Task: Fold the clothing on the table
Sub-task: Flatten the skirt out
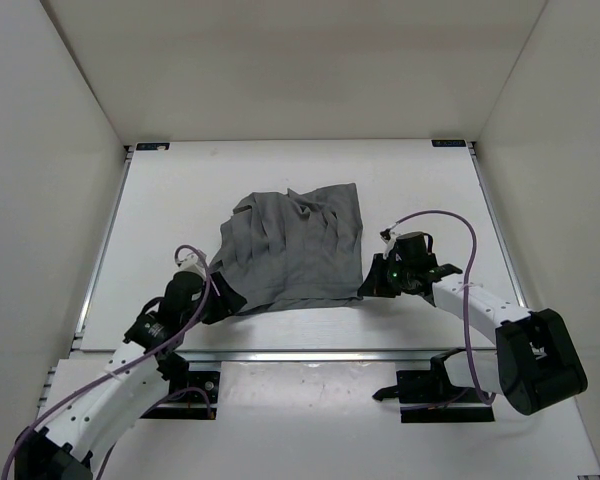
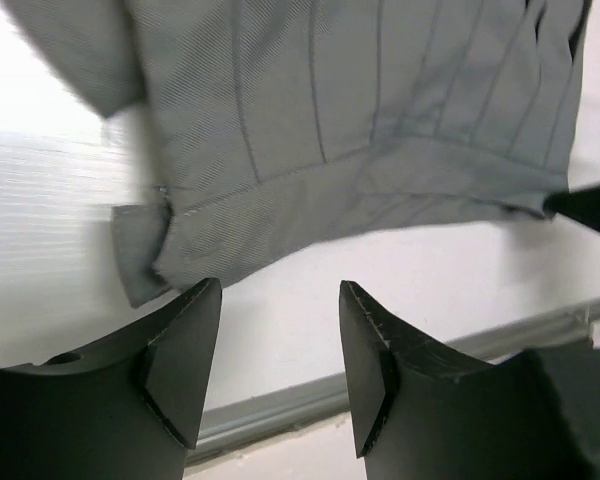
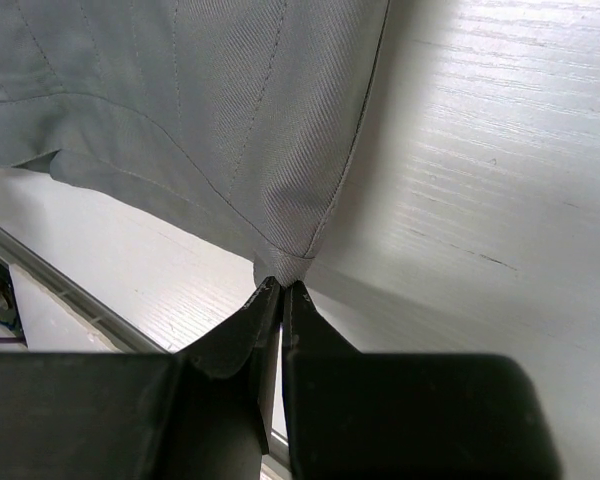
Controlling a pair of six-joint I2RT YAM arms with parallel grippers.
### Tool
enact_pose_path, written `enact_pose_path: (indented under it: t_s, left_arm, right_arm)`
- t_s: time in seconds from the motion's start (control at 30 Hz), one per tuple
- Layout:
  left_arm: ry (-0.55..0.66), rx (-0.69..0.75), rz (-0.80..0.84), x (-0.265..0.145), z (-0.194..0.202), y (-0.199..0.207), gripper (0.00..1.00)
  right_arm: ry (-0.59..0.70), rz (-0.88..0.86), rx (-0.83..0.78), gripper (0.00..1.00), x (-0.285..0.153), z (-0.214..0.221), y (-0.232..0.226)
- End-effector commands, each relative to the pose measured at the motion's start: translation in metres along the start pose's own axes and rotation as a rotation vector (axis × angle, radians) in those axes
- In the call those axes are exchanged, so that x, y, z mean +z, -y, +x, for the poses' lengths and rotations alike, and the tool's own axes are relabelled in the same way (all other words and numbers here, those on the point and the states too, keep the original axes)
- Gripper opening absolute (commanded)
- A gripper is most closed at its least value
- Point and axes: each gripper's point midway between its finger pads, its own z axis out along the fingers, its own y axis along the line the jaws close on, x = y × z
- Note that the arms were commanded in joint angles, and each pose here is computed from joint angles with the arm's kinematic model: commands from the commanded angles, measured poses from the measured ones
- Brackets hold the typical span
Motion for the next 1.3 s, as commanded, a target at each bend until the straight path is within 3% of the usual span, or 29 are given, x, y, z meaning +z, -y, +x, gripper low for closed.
enact_pose_path:
  t_s: [0.0, 0.07, 0.27, 0.67, 0.97, 1.03, 1.17, 1.27]
  left_arm:
    - [0.074, -0.029, -0.083, -0.005, -0.009, -0.022, 0.61]
    - [0.087, -0.026, -0.086, -0.006, -0.010, -0.021, 0.61]
    - [-0.015, 0.000, -0.132, 0.007, 0.010, -0.034, 0.60]
    - [-0.151, 0.028, -0.128, 0.025, 0.040, -0.028, 0.64]
    - [-0.167, 0.022, -0.116, 0.036, 0.049, -0.023, 0.66]
    - [-0.187, 0.029, -0.136, 0.039, 0.054, -0.027, 0.55]
    - [-0.191, 0.029, -0.116, 0.048, 0.056, -0.021, 0.47]
    - [-0.184, 0.045, -0.100, 0.053, 0.056, -0.015, 0.00]
  right_arm:
    - [0.028, -0.014, -0.033, 0.00, -0.002, -0.011, -0.007]
    - [0.026, 0.035, -0.020, 0.00, -0.004, -0.009, 0.002]
    - [0.202, 0.096, 0.054, 0.00, -0.026, -0.038, 0.024]
    - [0.211, 0.077, 0.054, 0.00, -0.025, -0.036, 0.023]
    - [0.218, 0.042, 0.041, 0.00, -0.026, -0.039, 0.016]
    - [0.224, 0.037, 0.049, 0.00, -0.026, -0.041, 0.016]
    - [0.221, 0.030, 0.038, 0.00, -0.026, -0.040, 0.014]
    - [0.214, 0.019, 0.036, 0.00, -0.026, -0.040, 0.012]
